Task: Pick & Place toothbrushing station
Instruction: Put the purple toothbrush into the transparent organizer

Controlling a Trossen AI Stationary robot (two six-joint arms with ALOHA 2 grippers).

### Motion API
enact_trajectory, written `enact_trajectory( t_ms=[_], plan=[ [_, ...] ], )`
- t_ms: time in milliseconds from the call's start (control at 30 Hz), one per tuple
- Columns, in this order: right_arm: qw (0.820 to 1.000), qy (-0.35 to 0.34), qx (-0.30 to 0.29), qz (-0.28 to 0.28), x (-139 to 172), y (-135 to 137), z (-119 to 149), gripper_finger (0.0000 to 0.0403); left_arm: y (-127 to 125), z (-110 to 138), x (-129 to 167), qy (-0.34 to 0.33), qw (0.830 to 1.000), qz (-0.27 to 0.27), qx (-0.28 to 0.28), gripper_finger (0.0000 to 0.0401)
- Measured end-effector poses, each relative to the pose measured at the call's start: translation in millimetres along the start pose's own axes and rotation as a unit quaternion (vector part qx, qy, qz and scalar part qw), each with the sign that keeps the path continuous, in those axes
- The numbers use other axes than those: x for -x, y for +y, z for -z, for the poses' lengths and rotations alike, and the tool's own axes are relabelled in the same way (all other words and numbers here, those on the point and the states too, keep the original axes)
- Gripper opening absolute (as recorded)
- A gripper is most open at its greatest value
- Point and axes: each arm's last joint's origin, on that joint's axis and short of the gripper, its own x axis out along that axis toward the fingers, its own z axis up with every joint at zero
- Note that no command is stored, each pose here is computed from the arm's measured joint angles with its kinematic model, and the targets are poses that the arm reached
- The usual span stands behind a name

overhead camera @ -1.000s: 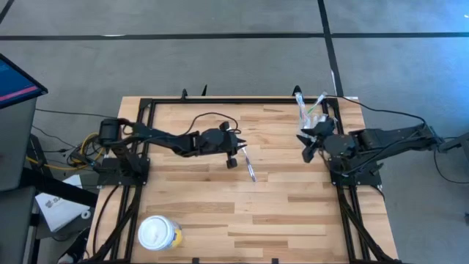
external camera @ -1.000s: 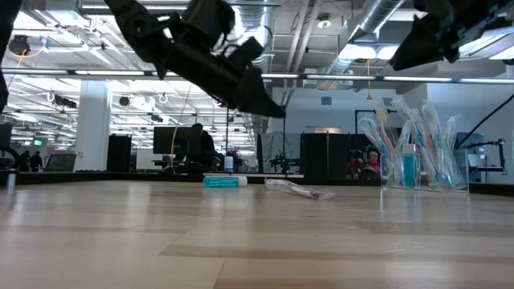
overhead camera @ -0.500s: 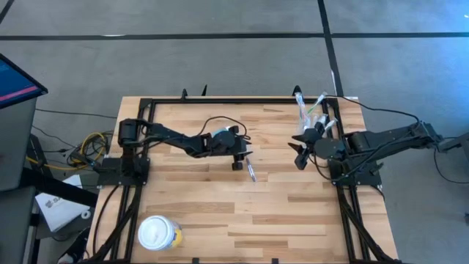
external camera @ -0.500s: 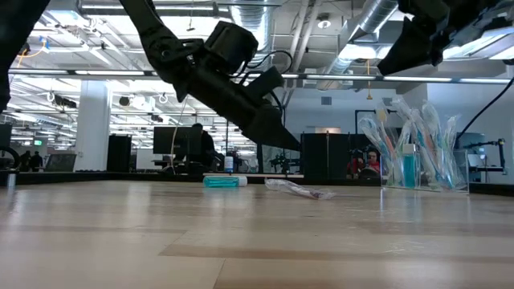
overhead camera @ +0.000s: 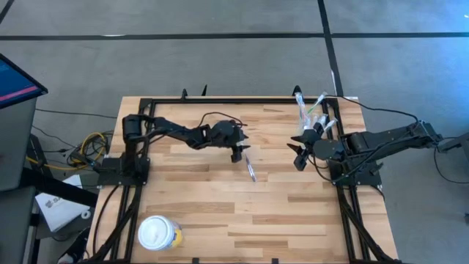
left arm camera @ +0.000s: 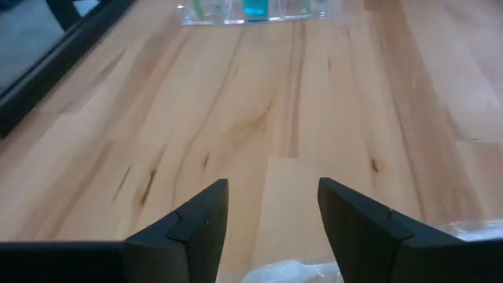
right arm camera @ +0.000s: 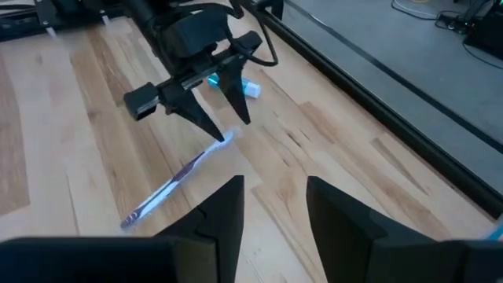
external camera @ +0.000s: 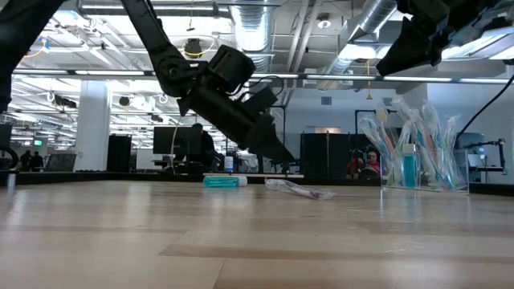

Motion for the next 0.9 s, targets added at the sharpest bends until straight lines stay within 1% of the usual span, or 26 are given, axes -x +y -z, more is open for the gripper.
enact_trajectory(
  t_ms=[133,267,367,467,633,700,900],
  plan=[
    [1.000,0.001,0.000,0.000,0.0,-0.1,0.1,0.0128,3.1,2.3,-1.6,-0.002,1.000,0.023,0.011,0.0181],
    [1.000,0.001,0.001,0.001,0.0,-0.1,0.2,0.0128,2.5,13.1,-7.7,0.018,0.999,0.037,0.027,0.0173],
    [1.000,0.001,0.001,0.000,0.1,0.0,0.3,0.0128,0.1,25.6,-14.8,0.037,0.998,0.042,0.028,0.0171],
    [1.000,0.001,0.002,-0.002,0.5,0.6,0.5,0.0128,-0.5,28.3,-17.7,0.037,0.998,0.043,0.032,0.0172],
    [1.000,0.003,0.004,-0.002,0.7,0.5,1.0,0.0128,-3.5,27.3,-13.0,0.057,0.995,0.071,0.047,0.0169],
    [1.000,0.004,0.005,-0.001,0.6,0.5,1.3,0.0128,-4.3,25.6,-7.6,0.074,0.993,0.075,0.048,0.0167],
    [1.000,0.004,0.007,-0.004,1.2,1.3,1.6,0.0128,-4.0,11.6,12.8,0.097,0.990,0.077,0.061,0.0159]
  ],
)
